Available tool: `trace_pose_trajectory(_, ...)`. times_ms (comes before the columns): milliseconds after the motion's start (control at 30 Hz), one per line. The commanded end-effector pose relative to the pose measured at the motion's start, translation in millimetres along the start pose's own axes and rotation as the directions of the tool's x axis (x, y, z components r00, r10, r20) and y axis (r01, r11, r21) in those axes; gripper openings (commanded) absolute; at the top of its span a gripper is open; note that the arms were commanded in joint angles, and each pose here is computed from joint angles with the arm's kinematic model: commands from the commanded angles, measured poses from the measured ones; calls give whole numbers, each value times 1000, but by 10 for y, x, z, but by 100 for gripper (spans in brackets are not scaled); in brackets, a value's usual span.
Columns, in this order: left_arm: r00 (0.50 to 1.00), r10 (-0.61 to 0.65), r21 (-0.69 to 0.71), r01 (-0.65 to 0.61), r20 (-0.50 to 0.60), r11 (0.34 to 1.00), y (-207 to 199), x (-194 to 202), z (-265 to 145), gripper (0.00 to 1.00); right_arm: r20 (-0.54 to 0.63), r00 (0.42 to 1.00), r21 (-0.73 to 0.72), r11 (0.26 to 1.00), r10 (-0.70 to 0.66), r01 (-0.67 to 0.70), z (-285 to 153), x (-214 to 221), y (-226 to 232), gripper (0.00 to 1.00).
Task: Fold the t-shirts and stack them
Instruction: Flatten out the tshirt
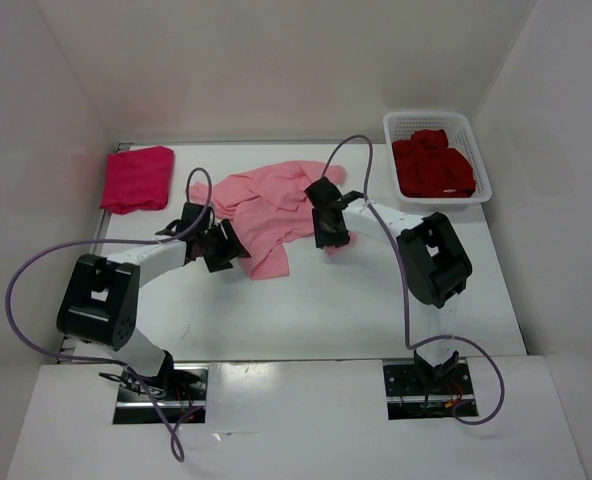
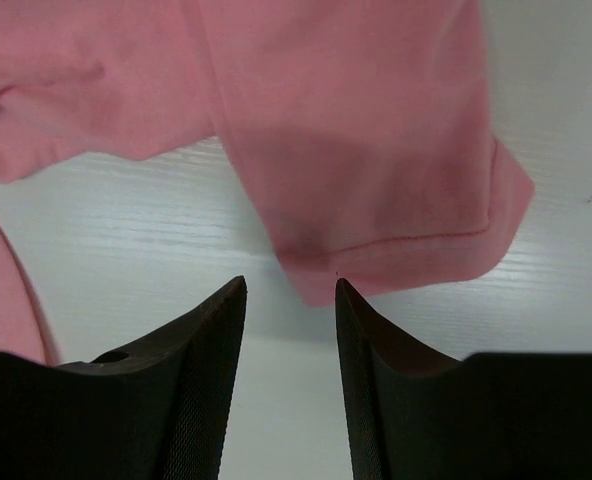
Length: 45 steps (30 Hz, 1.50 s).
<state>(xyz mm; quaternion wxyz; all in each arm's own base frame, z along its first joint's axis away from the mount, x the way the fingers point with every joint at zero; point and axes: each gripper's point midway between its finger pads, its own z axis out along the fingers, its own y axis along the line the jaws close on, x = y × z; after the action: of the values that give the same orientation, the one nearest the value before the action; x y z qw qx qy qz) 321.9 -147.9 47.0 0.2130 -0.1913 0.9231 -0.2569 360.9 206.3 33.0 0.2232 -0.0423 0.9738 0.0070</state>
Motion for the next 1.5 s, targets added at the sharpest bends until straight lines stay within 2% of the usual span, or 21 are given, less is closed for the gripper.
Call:
trace_pose_trajectory(0, 999, -4, 11, 3, 46, 1000, -79, -193, 127, 69, 26, 999, 14, 999, -39, 39, -9, -98, 88, 47)
trace_pose_trajectory(133, 1000, -13, -13, 14, 19, 1000, 9, -196, 362, 57, -5, 998, 50, 997, -58, 58, 104, 6, 60, 47)
trace_pose_trajectory(267, 1000, -9, 6, 9, 24, 1000, -90, -325, 461, 34, -10, 999, 69, 997, -43, 44, 169, 17, 51, 36)
trace_pose_trajectory(367, 997, 21, 7, -21, 75, 1000, -209, -525, 397, 17, -5, 999, 78, 996, -34, 35, 170, 9, 38, 21)
trace_pose_trajectory(400, 994, 39, -14, -38, 99, 999, -230, -595, 301, 14, -17, 999, 52, 998, -33, 34, 167, 32, 83, 13)
trace_pose_trajectory(500, 975, 118, -34, -114, 189, 993, -355, -973, -69, 3, -13, 1000, -7, 1000, -14, 14, 93, 1, 190, 3)
trace_pose_trajectory(600, 920, 260, -101, -241, 294, 965, -644, -1463, -585, 0, 34, 999, -137, 990, 29, -24, -198, -170, 402, 1)
trace_pose_trajectory(667, 883, 355, -160, -320, 306, 934, -764, -1641, -872, 0, 62, 994, -244, 968, 85, -68, -454, -316, 482, 1)
trace_pose_trajectory(700, 838, 398, -156, -366, 375, 918, -1077, -1865, -1144, 2, 42, 995, -262, 962, 96, -81, -494, -238, 490, 1)
trace_pose_trajectory(733, 827, 464, -241, -402, 319, 883, -1003, -1841, -1168, 4, 42, 993, -297, 951, 107, -90, -555, -253, 488, 0)
trace_pose_trajectory(800, 790, 544, -275, -477, 281, 835, -1217, -1720, -1201, 9, 36, 991, -304, 946, 126, -109, -646, -172, 412, 0)
trace_pose_trajectory(900, 786, 599, -330, -530, 155, 781, -1031, -1208, -975, 24, -7, 992, -308, 944, 124, -120, -624, 55, 366, 0)
trace_pose_trajectory(933, 794, 595, -341, -529, 122, 777, -917, -1057, -933, 26, -18, 992, -312, 943, 121, -121, -630, 116, 355, 0)
trace_pose_trajectory(967, 831, 556, -365, -512, 16, 777, -550, -719, -738, 36, -42, 992, -298, 947, 116, -123, -587, 246, 306, 0)
trace_pose_trajectory(1033, 855, 517, -326, -500, -40, 802, -343, -372, -610, 53, -70, 990, -292, 947, 120, -136, -533, 363, 287, 0)
trace_pose_trajectory(1067, 875, 467, -311, -482, -126, 819, -96, -19, -494, 56, -78, 990, -287, 948, 119, -136, -517, 400, 275, 0)
trace_pose_trajectory(1200, 923, 375, -300, -382, -84, 874, 54, 216, -568, 77, -80, 989, -293, 945, 126, -144, -520, 378, 263, 0)
trace_pose_trajectory(1233, 935, 354, -293, -349, -40, 890, 34, 143, -608, 98, -76, 989, -295, 945, 127, -144, -548, 342, 272, 0)
trace_pose_trajectory(1300, 958, 277, -251, -251, 73, 935, -30, -82, -762, 100, -76, 989, -295, 945, 127, -144, -565, 326, 275, 0)
trace_pose_trajectory(1433, 981, 135, -171, -111, 139, 979, 47, -261, -809, 99, -73, 985, -261, 950, 159, -173, -515, 306, 159, 0)
trace_pose_trajectory(1467, 986, 98, -170, -75, 135, 983, 156, -213, -774, 86, -66, 983, -267, 946, 172, -184, -553, 282, 165, 0)
